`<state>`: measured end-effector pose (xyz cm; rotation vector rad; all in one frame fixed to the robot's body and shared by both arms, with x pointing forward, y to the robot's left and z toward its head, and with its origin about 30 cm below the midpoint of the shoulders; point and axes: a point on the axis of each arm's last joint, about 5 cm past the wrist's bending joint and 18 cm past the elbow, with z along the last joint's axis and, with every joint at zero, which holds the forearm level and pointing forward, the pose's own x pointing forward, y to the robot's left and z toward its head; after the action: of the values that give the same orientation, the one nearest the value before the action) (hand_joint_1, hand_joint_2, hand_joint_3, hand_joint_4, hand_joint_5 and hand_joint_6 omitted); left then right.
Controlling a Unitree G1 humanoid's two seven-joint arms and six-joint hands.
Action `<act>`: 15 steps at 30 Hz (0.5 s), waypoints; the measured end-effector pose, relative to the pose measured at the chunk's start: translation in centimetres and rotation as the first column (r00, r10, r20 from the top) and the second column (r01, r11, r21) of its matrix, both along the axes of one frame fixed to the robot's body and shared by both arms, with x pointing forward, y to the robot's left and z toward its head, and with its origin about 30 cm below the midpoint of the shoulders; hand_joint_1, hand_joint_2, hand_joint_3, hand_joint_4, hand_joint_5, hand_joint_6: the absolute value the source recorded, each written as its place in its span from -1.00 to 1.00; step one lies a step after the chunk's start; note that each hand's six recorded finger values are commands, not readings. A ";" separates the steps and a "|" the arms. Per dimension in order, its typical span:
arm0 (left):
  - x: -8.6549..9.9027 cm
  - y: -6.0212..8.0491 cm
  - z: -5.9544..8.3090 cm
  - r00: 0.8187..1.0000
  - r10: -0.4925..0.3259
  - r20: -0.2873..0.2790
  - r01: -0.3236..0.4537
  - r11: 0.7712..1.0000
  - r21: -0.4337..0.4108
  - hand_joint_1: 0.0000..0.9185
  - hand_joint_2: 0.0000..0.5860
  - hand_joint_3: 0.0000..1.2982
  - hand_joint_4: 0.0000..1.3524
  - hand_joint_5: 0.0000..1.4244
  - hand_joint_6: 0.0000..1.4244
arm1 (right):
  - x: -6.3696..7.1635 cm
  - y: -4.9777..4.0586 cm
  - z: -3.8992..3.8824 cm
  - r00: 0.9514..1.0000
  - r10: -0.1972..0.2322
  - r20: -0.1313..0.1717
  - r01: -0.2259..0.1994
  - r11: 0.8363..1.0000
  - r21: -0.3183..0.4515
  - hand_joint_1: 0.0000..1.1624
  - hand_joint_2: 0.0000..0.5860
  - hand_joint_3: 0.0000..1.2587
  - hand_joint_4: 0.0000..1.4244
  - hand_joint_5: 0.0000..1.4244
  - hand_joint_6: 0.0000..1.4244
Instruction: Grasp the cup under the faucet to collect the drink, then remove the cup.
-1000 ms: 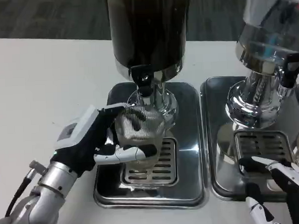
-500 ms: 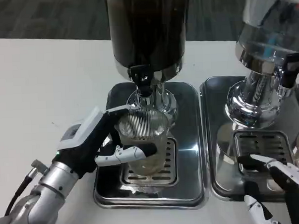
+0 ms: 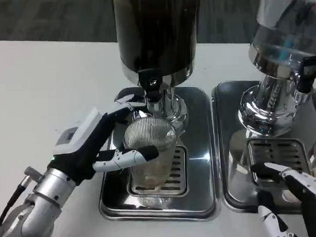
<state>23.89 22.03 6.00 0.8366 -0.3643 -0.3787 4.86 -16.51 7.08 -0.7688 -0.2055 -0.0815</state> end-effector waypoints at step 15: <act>-0.5 0.7 0.3 0.990 0.003 0.144 -0.024 0.990 0.139 -0.94 -0.97 -0.75 -1.00 -1.00 -0.92 | -0.2 -0.28 0.19 1.000 0.001 -0.017 -0.001 1.000 0.013 -0.41 0.57 -0.36 -0.43 -0.48 -0.61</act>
<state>23.42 22.68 6.29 1.0069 -0.4690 -0.3353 4.66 -16.78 7.27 -0.7559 -0.1888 -0.0756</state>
